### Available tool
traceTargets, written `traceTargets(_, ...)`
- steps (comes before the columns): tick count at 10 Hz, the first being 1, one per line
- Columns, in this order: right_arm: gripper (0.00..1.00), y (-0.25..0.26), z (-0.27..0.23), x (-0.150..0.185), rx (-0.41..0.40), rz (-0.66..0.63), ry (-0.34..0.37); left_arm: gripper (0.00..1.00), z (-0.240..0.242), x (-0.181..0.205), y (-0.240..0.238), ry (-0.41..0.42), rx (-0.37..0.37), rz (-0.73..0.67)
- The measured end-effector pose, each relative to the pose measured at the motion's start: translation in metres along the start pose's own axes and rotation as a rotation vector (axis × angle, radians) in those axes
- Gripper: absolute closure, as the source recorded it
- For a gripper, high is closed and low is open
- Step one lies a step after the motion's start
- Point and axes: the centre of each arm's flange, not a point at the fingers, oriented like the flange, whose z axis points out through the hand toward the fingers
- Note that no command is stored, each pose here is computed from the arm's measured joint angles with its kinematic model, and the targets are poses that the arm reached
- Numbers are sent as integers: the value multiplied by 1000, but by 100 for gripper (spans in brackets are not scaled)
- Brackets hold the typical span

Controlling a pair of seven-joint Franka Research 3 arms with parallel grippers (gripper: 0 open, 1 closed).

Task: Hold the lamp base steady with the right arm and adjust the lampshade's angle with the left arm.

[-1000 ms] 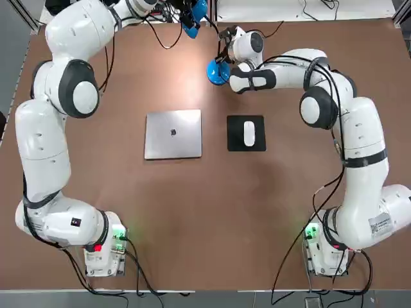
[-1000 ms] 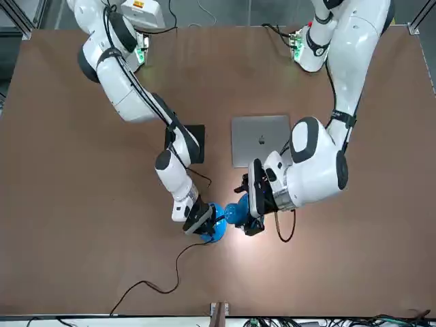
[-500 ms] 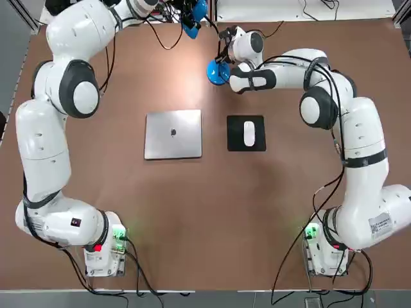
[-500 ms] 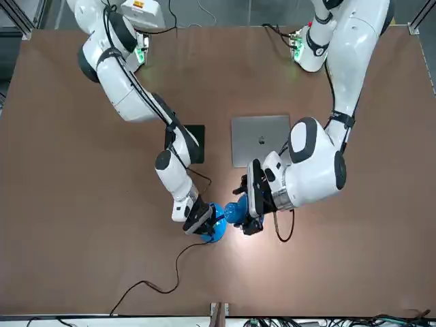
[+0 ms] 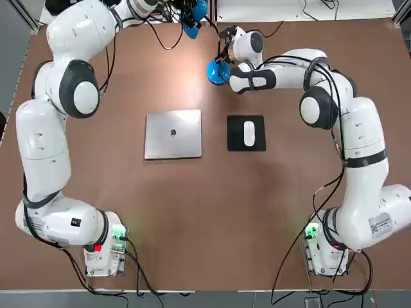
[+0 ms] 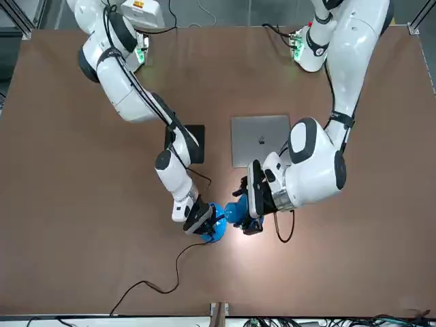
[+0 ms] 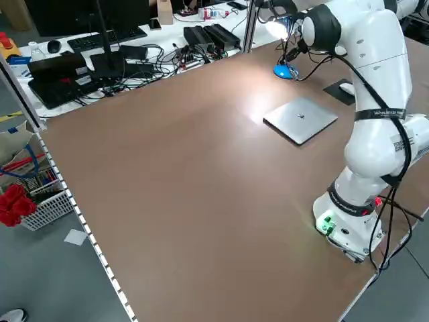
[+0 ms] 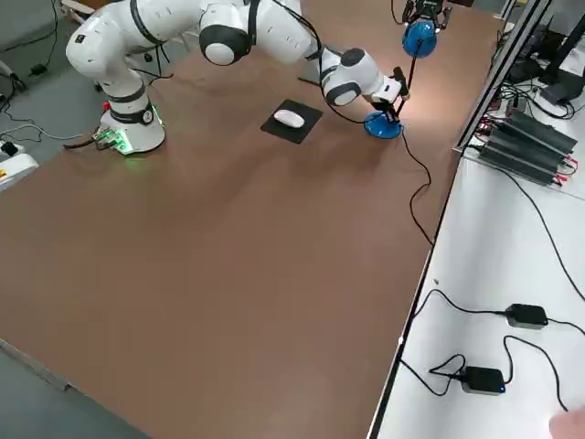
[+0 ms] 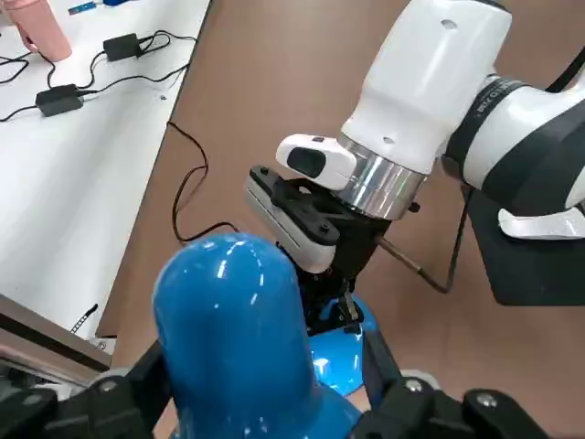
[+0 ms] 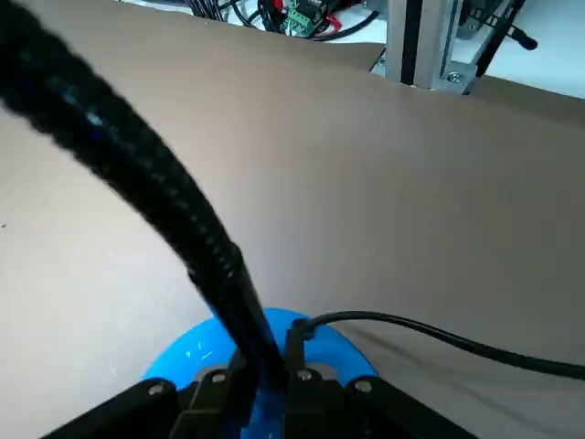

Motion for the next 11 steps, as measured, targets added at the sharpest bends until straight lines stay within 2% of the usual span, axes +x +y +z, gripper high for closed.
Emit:
traceTargets(3,84,0,0,0,0,-2,1,28,0,0,0,0,3,-1)
traceTargets(6,84,0,0,0,0,-3,3,33,0,0,-1,1,5,-3)
traceTargets(7,84,0,0,0,0,-3,3,37,-1,0,-1,2,6,-7)
traceTargets(11,84,0,0,-1,-1,-5,4,40,-1,0,-1,3,6,-46)
